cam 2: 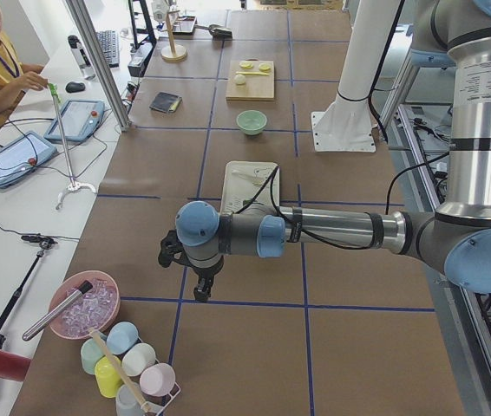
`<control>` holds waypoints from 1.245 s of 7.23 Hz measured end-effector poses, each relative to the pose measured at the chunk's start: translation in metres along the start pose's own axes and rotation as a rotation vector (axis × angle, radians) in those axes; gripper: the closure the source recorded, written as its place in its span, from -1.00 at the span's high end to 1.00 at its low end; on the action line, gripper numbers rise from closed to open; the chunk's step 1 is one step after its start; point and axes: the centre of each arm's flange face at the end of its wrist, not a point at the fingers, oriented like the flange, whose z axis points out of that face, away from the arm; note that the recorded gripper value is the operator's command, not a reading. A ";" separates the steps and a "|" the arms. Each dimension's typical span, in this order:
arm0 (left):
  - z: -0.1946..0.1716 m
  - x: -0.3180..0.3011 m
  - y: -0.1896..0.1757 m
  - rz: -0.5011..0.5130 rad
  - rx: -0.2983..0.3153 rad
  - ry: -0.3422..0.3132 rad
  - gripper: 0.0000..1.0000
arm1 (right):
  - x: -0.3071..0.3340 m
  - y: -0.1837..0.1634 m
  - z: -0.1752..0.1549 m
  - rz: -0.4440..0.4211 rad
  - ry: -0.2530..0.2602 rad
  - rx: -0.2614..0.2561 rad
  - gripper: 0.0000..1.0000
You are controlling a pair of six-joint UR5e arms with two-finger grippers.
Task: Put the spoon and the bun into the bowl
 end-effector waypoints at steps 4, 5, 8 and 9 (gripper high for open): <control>-0.004 0.005 -0.007 0.051 0.022 -0.044 1.00 | -0.006 -0.003 0.010 -0.018 -0.005 -0.018 1.00; -0.004 0.006 -0.008 0.060 0.019 -0.067 1.00 | -0.014 -0.008 0.010 -0.033 -0.010 -0.017 1.00; 0.007 0.023 -0.016 0.117 0.015 -0.063 1.00 | -0.038 -0.025 0.013 -0.076 -0.031 -0.025 1.00; 0.022 0.046 -0.023 0.167 0.021 -0.013 1.00 | -0.042 -0.026 0.016 -0.085 -0.033 -0.031 1.00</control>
